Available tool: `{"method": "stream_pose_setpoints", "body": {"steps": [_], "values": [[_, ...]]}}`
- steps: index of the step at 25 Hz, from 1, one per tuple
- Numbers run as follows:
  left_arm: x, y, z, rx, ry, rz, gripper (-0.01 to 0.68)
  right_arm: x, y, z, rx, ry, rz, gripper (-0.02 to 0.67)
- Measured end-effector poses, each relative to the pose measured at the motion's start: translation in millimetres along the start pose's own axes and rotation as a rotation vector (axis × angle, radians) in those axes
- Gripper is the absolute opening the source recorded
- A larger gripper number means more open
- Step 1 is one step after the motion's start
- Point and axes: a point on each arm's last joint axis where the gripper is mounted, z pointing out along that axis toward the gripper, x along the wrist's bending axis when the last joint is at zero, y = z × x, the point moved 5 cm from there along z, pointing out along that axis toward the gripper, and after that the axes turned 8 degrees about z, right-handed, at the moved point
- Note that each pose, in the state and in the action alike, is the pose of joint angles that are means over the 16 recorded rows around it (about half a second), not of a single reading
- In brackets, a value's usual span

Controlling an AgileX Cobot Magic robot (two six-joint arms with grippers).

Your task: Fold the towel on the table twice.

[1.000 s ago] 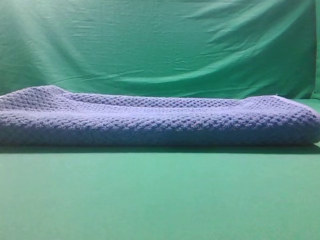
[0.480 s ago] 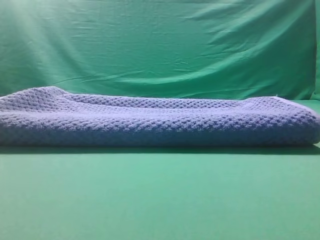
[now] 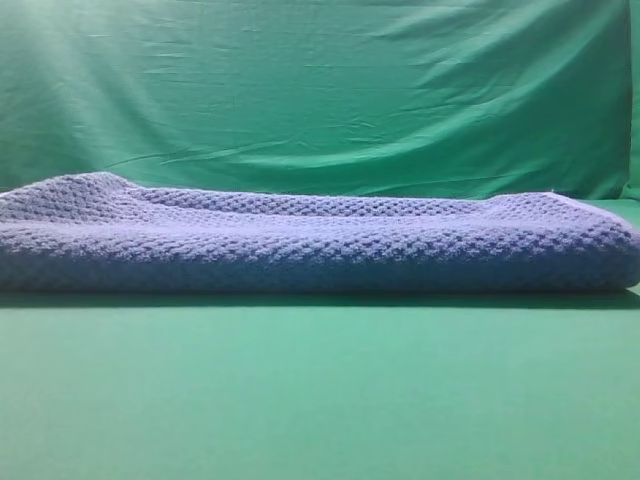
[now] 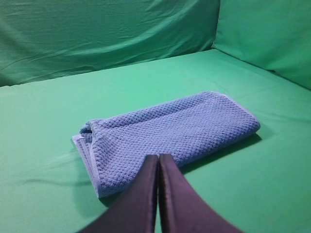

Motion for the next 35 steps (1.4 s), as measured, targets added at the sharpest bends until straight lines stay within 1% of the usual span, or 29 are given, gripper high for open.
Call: {"method": "stream_pose_setpoints", "body": {"steps": [4,8,14,21,27,31,35], "values": [[4.2,-7.9,11.5,-0.005,0.016,-0.014,0.0,-0.8,-8.1,4.7,0.006,0.007,0.01,0.0],[11.3,-21.0,28.3,-0.017,0.047,-0.029,0.0,-6.5,-16.7,20.0,-0.009,-0.001,0.027,0.0],[22.1,-52.8,56.5,-0.021,0.098,-0.053,0.0,-23.1,-34.3,52.1,-0.093,-0.041,0.052,0.0],[26.3,-85.2,76.4,-0.013,0.118,-0.108,0.0,-41.8,-60.0,79.2,-0.192,-0.09,0.072,0.0],[25.0,-94.4,81.3,-0.013,0.108,-0.16,0.0,-49.1,-74.1,87.7,-0.218,-0.11,0.078,0.0],[24.3,-96.1,82.3,-0.015,0.102,-0.181,0.0,-50.2,-82.3,90.3,-0.185,-0.113,0.08,0.0],[24.6,-105.2,85.3,0.005,0.106,-0.182,0.0,-51.5,-91.9,93.0,-0.142,-0.117,0.074,0.0]]}}
